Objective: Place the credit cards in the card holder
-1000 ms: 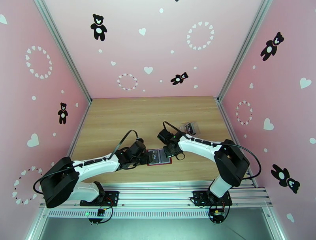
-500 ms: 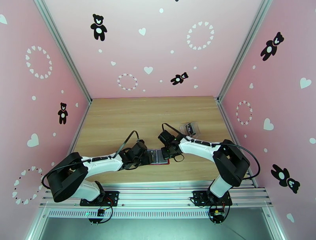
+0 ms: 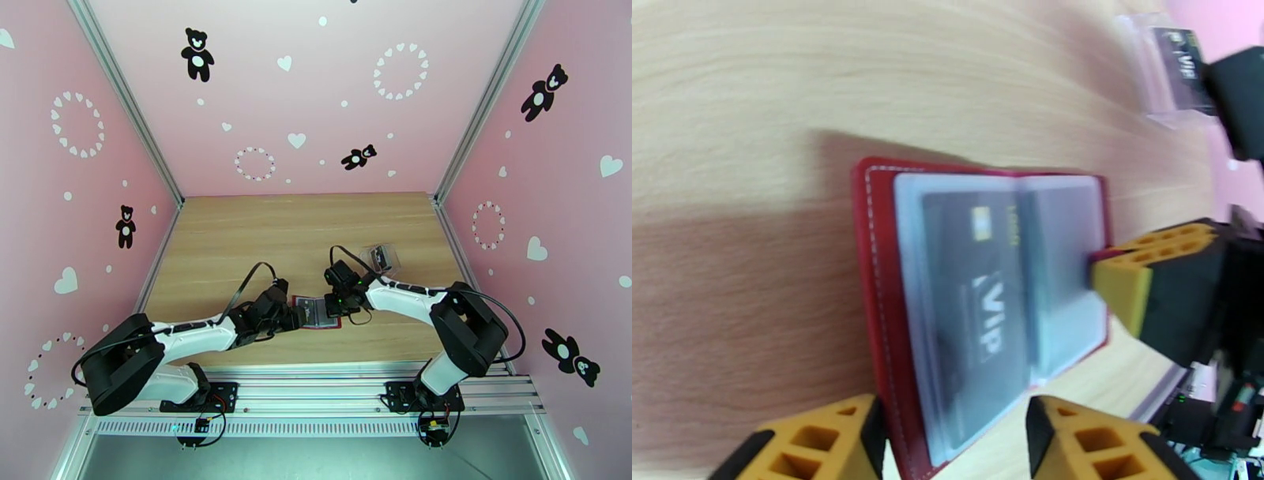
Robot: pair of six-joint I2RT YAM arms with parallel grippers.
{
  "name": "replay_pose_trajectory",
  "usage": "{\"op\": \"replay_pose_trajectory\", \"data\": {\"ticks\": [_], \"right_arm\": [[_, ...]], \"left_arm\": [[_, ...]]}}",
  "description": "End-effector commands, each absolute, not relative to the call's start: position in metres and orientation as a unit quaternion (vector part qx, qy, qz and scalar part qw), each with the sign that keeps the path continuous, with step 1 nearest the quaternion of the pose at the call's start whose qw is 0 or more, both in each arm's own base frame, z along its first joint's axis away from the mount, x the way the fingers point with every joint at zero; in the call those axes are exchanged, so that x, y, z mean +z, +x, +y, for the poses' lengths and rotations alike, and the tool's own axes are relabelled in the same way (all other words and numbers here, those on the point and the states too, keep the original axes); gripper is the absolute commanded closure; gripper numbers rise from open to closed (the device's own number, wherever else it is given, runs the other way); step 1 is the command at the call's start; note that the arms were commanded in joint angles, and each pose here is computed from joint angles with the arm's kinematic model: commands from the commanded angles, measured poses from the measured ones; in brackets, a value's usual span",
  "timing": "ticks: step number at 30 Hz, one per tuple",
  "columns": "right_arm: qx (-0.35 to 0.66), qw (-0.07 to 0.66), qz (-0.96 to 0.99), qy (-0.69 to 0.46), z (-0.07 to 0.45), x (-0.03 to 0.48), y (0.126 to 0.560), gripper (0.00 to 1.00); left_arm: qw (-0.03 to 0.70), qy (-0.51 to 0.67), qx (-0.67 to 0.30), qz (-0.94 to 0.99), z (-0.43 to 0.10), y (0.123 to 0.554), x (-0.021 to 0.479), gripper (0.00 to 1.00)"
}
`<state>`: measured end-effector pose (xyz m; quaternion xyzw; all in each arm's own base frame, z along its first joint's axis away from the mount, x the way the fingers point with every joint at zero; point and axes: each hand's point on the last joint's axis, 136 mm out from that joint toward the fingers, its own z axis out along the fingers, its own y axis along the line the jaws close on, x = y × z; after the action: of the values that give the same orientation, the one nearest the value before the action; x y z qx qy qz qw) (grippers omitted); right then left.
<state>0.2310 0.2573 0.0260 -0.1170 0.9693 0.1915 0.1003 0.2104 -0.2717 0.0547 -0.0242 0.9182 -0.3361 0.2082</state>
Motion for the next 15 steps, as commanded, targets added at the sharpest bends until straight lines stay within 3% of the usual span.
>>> {"op": "replay_pose_trajectory", "data": {"ticks": [1, 10, 15], "right_arm": [[0.263, 0.095, 0.953, -0.120, 0.280, 0.035, 0.225, 1.00], [0.300, 0.091, 0.943, -0.111, 0.283, 0.040, 0.223, 1.00], [0.308, 0.095, 0.942, -0.100, 0.275, 0.042, 0.224, 1.00]], "left_arm": [[0.231, -0.004, -0.398, 0.888, -0.290, 0.210, 0.087, 0.50], [0.244, 0.023, -0.433, 0.867, -0.302, 0.208, 0.105, 0.51], [0.217, 0.032, -0.434, 0.874, -0.319, 0.211, 0.087, 0.69]]}}
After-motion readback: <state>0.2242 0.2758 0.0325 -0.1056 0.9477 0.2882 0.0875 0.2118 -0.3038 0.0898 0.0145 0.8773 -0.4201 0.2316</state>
